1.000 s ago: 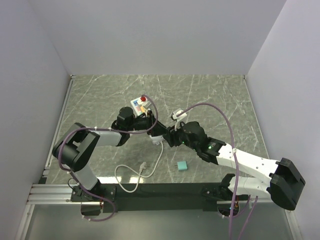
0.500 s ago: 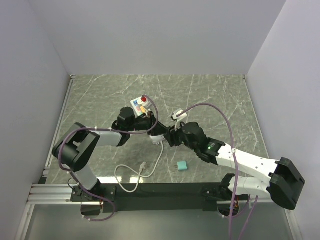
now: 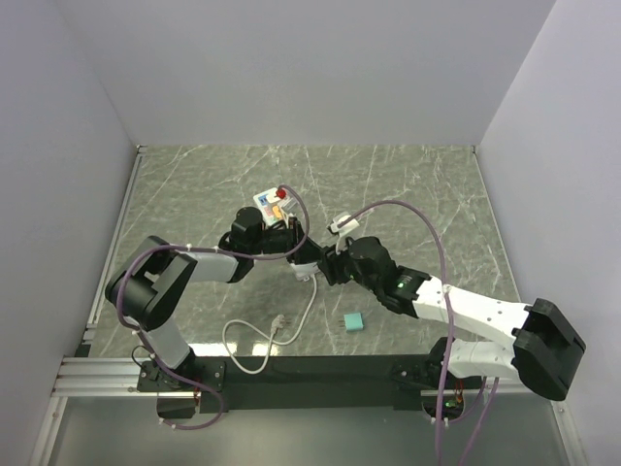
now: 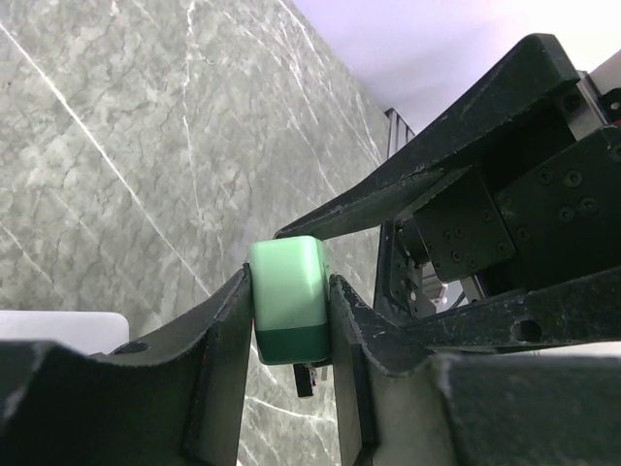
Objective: Insert the plug
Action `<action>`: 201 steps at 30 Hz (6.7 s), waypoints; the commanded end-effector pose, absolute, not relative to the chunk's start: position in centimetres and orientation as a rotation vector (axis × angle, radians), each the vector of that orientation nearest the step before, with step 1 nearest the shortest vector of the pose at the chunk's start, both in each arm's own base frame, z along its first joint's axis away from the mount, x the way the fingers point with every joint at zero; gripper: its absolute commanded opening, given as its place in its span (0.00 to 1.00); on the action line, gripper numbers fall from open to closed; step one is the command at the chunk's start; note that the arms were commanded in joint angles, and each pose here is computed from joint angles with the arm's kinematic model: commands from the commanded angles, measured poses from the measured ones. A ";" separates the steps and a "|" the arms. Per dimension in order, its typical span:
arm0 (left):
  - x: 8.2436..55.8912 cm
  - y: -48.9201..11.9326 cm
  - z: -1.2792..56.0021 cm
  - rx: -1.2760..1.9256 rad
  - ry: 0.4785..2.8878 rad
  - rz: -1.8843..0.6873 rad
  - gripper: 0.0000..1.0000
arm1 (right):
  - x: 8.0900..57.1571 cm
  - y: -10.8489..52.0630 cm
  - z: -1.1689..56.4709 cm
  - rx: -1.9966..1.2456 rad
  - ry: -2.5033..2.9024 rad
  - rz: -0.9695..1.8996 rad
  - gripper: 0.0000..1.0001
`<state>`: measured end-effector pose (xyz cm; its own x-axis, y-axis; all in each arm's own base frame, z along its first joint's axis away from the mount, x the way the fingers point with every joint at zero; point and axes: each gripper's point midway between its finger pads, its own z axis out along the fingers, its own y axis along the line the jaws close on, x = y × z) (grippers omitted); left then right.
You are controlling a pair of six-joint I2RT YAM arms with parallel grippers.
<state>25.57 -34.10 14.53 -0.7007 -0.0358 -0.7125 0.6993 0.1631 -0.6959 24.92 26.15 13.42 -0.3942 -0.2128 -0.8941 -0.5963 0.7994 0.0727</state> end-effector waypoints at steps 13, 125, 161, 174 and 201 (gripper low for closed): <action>25.8 -33.0 16.7 0.773 1.767 -1.609 0.00 | 26.8 29.2 21.1 -0.649 1.742 0.708 0.77; 36.3 -21.5 14.5 0.212 1.929 -0.916 0.62 | 30.4 29.6 16.0 -0.702 2.197 0.672 0.00; 39.2 -20.2 10.8 0.167 2.006 -0.752 0.63 | 34.8 33.0 10.9 -0.836 2.570 0.241 0.00; 39.2 -19.4 10.1 0.163 2.023 -0.717 0.64 | 35.2 33.7 10.8 -0.840 2.581 0.188 0.00; 38.9 -19.5 10.0 0.171 2.023 -0.741 0.64 | 35.0 33.6 9.8 -0.843 2.604 0.076 0.00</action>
